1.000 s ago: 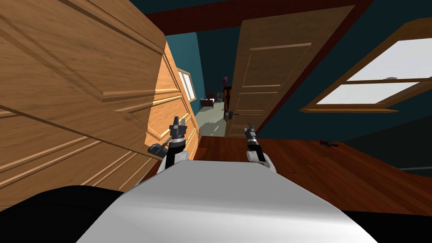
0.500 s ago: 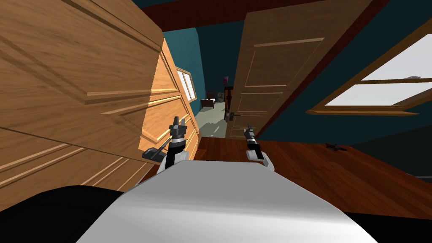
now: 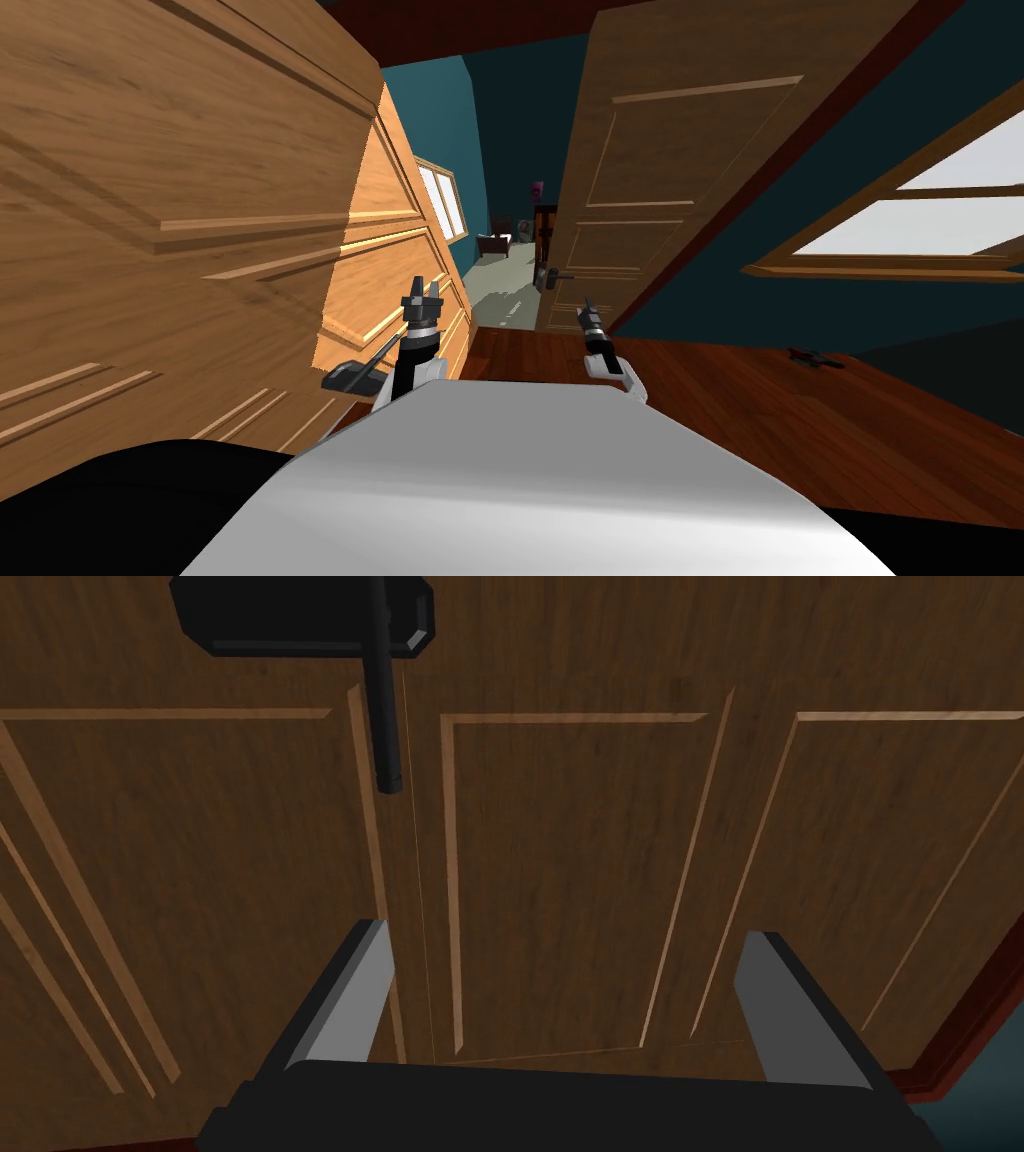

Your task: Pull the door open

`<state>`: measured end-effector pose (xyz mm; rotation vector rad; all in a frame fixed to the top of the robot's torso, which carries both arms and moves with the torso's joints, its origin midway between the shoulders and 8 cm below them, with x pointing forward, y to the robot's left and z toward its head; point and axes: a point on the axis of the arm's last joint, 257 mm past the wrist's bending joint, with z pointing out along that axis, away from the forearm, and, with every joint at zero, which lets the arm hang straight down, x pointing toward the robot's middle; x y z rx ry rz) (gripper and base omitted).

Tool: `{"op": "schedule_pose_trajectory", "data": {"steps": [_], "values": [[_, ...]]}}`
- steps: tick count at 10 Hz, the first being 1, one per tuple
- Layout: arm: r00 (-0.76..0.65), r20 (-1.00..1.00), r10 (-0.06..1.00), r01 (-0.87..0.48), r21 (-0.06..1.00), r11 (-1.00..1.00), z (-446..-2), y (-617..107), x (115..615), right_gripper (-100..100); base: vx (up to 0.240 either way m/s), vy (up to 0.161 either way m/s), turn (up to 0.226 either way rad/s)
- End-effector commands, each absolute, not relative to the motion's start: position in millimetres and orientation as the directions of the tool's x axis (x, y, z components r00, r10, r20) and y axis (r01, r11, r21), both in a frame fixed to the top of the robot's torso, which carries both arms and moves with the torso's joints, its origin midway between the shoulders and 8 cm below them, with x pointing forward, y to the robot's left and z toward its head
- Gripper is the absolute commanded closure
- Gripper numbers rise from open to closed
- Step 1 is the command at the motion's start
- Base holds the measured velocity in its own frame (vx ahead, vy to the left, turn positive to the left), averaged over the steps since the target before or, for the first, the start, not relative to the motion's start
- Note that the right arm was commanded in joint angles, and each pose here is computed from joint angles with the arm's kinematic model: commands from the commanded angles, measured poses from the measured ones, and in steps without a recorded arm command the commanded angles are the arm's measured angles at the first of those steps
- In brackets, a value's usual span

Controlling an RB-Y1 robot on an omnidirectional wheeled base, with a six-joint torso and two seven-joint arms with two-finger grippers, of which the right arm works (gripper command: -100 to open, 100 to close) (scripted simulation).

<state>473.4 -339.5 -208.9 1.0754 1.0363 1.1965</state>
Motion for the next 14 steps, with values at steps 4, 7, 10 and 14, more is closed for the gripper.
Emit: {"op": "schedule_pose_trajectory", "data": {"steps": [4, 7, 10, 14], "values": [[0.086, -0.030, 0.996, -0.130, 0.991, 0.041, -234, -350, 483, -100, 0.097, -0.011, 0.026], [0.088, -0.024, 0.996, -0.100, 0.994, 0.033, -248, -356, 489, -100, 0.096, -0.006, 0.024], [0.093, -0.016, 0.996, -0.065, 0.998, 0.022, -264, -364, 494, -100, 0.111, -0.008, 0.025], [0.099, -0.008, 0.995, -0.030, 1.000, 0.011, -280, -372, 499, -100, 0.135, -0.007, 0.023]]}}
